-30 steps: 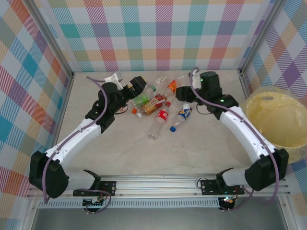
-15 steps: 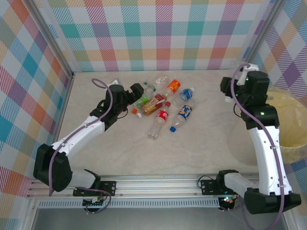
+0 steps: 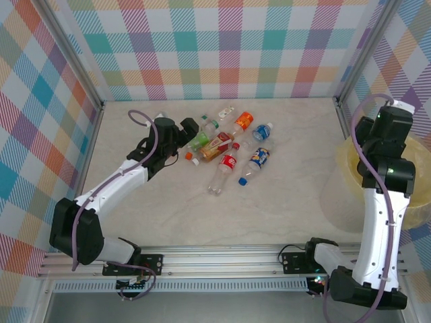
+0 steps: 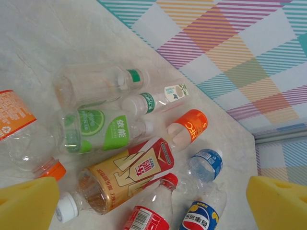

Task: Put the plastic bottles in the bin

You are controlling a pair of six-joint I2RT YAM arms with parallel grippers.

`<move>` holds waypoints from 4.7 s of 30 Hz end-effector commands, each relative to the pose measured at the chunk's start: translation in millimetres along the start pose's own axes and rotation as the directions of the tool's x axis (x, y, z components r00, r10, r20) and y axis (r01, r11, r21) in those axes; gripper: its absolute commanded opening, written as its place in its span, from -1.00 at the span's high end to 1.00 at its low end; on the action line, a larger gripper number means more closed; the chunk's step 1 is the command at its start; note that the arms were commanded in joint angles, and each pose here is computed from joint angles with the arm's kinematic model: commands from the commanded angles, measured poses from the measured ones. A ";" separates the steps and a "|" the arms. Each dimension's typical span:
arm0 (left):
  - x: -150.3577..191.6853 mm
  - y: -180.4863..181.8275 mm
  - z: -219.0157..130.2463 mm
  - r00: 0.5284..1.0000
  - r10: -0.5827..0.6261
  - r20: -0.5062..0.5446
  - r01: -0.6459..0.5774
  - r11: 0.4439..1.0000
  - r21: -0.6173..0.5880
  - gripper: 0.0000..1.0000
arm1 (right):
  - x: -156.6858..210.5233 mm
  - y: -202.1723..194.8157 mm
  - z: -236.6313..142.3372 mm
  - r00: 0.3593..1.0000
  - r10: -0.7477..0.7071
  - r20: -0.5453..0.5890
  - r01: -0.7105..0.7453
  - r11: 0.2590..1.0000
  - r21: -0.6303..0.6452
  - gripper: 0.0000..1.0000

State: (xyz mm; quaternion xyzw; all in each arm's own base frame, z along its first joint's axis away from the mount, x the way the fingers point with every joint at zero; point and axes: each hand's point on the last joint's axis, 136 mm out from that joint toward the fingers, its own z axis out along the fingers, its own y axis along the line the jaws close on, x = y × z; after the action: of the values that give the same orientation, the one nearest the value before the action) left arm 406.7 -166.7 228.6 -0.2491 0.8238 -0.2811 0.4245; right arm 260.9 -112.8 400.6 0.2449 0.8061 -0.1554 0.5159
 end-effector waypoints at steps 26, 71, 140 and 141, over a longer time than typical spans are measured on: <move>-0.2 44.5 9.8 0.993 -0.113 -0.026 0.107 0.979 -0.172 -1.00 | 66.9 -37.2 9.3 0.947 -0.076 -0.311 0.129 0.980 0.154 -0.39; 33.7 91.6 35.6 0.969 -0.230 -0.091 0.195 0.937 -0.291 -1.00 | 59.9 223.5 -65.5 0.995 -0.098 -0.029 0.028 0.530 -0.848 -0.99; 55.0 94.9 33.8 0.966 -0.127 -0.227 0.066 0.963 -0.260 -1.00 | 306.5 280.2 140.3 0.837 -0.027 -0.546 -0.137 0.957 -0.257 -0.02; 55.0 94.3 33.9 0.965 -0.129 -0.228 0.068 0.964 -0.258 -1.00 | 301.9 279.7 138.8 0.845 -0.036 -0.533 -0.129 0.954 -0.269 0.01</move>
State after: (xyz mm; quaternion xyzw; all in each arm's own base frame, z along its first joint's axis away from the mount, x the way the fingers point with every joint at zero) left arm 380.3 -142.9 109.0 -0.3050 0.8897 -0.2137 0.2639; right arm 404.2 122.2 40.4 0.2409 0.9353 0.0448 0.2554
